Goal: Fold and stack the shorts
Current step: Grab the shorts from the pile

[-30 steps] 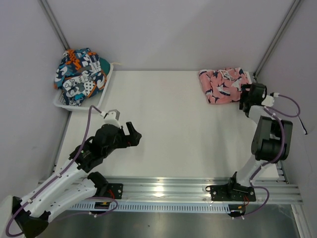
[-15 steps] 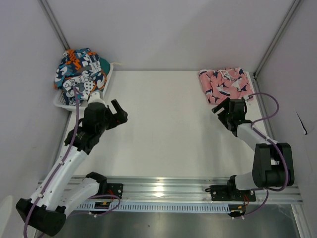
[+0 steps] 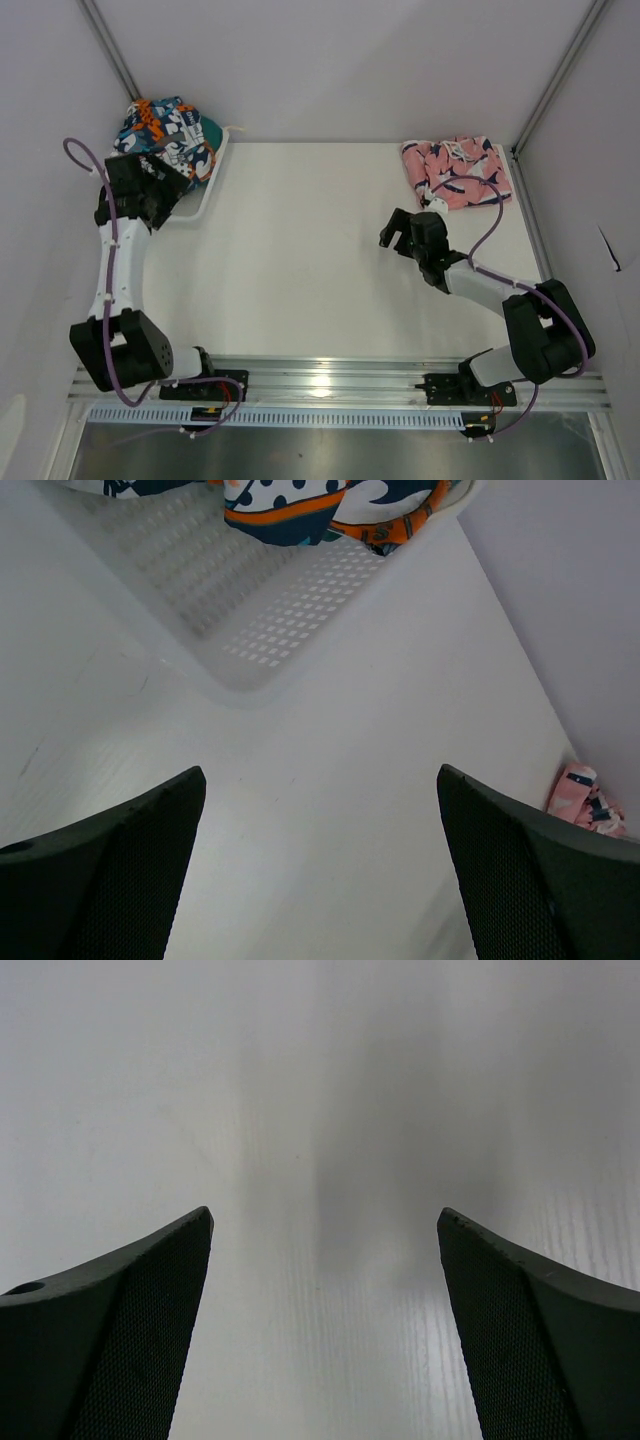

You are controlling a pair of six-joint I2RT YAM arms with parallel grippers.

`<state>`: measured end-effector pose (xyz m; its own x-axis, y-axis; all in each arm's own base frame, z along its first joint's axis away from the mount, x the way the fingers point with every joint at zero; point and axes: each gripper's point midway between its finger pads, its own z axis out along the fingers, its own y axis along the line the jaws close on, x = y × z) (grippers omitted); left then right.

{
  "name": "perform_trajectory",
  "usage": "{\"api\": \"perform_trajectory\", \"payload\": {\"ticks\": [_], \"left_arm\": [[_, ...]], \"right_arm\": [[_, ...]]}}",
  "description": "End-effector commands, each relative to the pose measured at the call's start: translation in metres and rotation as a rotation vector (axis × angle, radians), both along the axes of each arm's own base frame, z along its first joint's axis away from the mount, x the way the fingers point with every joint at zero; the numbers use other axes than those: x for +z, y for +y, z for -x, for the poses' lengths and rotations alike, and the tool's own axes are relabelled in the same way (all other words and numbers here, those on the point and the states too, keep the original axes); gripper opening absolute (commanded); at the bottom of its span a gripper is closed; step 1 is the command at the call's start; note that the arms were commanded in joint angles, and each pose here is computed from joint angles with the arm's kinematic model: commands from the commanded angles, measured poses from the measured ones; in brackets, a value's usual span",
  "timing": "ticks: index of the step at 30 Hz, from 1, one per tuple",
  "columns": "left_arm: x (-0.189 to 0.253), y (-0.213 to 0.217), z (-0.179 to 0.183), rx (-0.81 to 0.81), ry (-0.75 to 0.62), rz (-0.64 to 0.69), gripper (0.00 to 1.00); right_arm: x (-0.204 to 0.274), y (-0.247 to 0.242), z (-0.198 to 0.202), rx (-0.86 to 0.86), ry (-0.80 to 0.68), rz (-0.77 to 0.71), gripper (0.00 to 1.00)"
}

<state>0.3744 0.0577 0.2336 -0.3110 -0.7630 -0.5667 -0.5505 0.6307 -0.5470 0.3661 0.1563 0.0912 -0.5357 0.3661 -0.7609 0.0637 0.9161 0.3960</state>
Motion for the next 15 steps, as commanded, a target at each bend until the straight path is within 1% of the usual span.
{"api": "perform_trajectory", "payload": {"ticks": [1, 3, 4, 5, 7, 10, 11, 13, 14, 15], "left_arm": [[0.037, 0.014, -0.023, 0.09, -0.1, 0.054, 0.99], [0.044, 0.024, -0.03, 0.138, -0.12, 0.035, 0.99], [0.044, 0.039, -0.031, 0.211, -0.122, 0.008, 0.99], [0.038, 0.045, -0.036, 0.242, -0.113, 0.009, 0.99], [0.035, 0.06, -0.042, 0.332, -0.134, 0.047, 0.99], [0.025, 0.071, -0.058, 0.393, -0.205, 0.091, 0.99], [0.023, 0.078, -0.061, 0.423, -0.219, 0.08, 0.98], [0.005, 0.087, -0.07, 0.456, -0.198, 0.063, 0.98], [0.016, 0.096, -0.077, 0.481, -0.213, 0.039, 0.99], [-0.007, 0.1, -0.085, 0.485, -0.151, 0.035, 0.99]], "right_arm": [[0.012, -0.01, -0.008, -0.031, -0.08, 0.01, 0.94], [0.013, -0.012, -0.008, -0.039, -0.089, 0.007, 0.95], [0.014, -0.012, -0.009, -0.043, -0.091, 0.001, 0.95], [0.015, -0.012, -0.009, -0.045, -0.094, -0.011, 0.95], [0.016, -0.01, -0.01, -0.035, -0.106, -0.069, 0.96], [0.014, -0.004, -0.01, -0.016, -0.102, -0.112, 0.98], [0.011, -0.003, -0.01, -0.013, -0.091, -0.117, 0.98], [0.01, 0.0, -0.009, -0.004, -0.089, -0.134, 0.98], [0.009, 0.0, -0.009, -0.001, -0.093, -0.133, 0.98], [0.011, 0.0, -0.012, -0.005, -0.102, -0.137, 0.98]]}}
